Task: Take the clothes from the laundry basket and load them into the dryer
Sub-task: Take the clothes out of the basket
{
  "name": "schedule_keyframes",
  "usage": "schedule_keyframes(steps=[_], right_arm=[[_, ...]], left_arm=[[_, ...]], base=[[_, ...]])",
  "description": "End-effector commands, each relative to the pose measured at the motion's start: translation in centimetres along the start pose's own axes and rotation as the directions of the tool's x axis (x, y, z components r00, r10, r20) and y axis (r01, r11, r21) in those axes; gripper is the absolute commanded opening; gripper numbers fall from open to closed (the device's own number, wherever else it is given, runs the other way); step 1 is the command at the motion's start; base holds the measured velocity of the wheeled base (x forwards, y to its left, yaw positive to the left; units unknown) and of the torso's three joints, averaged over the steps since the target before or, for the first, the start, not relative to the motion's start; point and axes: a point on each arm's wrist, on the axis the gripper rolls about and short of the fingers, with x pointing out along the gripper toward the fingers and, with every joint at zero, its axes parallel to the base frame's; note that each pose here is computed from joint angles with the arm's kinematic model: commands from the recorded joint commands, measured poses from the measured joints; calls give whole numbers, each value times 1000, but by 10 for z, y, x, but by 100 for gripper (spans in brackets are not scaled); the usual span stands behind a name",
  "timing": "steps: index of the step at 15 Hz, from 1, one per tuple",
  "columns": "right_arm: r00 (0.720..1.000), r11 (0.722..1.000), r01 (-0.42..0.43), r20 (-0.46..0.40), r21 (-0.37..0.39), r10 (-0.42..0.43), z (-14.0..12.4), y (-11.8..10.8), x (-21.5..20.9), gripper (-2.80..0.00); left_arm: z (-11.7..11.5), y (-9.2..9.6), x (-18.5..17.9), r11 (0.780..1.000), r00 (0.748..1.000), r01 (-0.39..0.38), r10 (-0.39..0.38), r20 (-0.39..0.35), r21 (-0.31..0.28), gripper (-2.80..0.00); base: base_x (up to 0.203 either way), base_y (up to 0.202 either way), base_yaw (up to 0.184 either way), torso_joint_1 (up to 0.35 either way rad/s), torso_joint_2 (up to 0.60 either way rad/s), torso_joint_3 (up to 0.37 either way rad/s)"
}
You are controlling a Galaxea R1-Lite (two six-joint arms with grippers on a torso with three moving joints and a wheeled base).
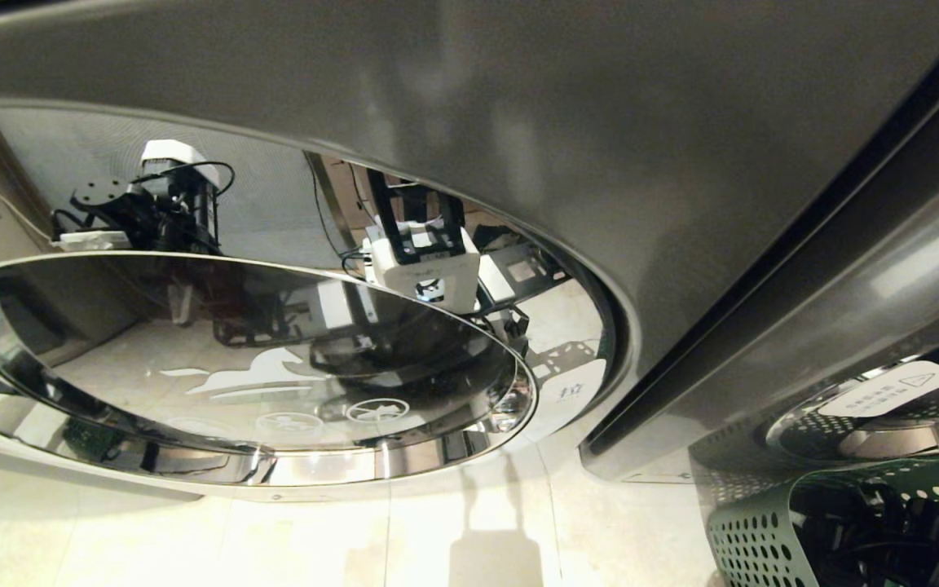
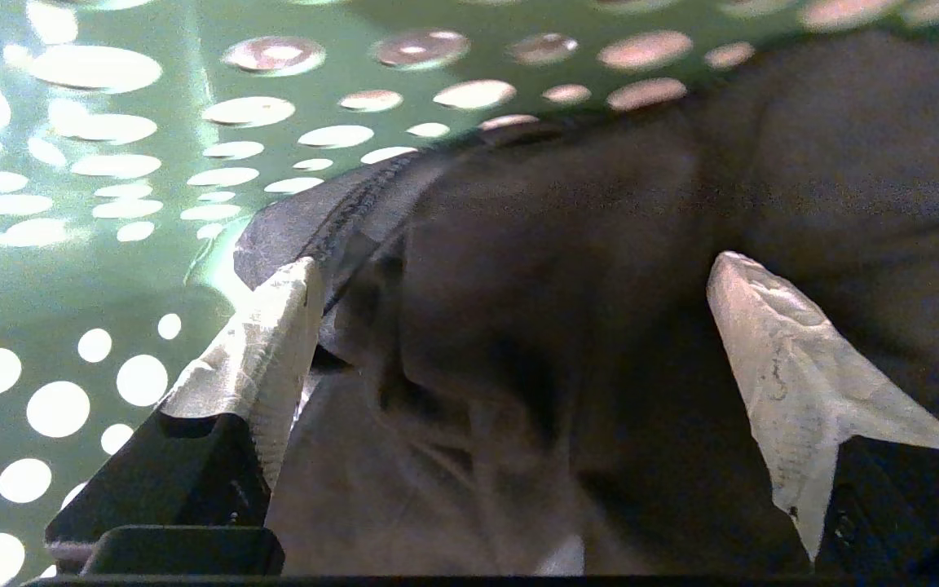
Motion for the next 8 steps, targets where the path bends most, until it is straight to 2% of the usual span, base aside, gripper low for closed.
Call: schedule_keyframes(steps=[1,2,3,8], right_arm=[[1000,1000,-13,3,20,13,2,4,3,0],[1000,1000,-14,4,19,14,2,4,4,0],[1000,1000,-14,5,17,13,2,4,4,-280],[1000,1000,-7,10,10,7,4,2,4,-280]], left_arm=[[0,0,0,1000,1000,0,0,0,0,-280],[0,0,0,1000,1000,0,0,0,0,-280],[0,0,0,1000,1000,0,0,0,0,-280],[0,0,0,1000,1000,0,0,0,0,-280]], base=[[0,0,0,0,0,0],[0,0,0,0,0,0],[0,0,0,0,0,0],[0,0,0,0,0,0]])
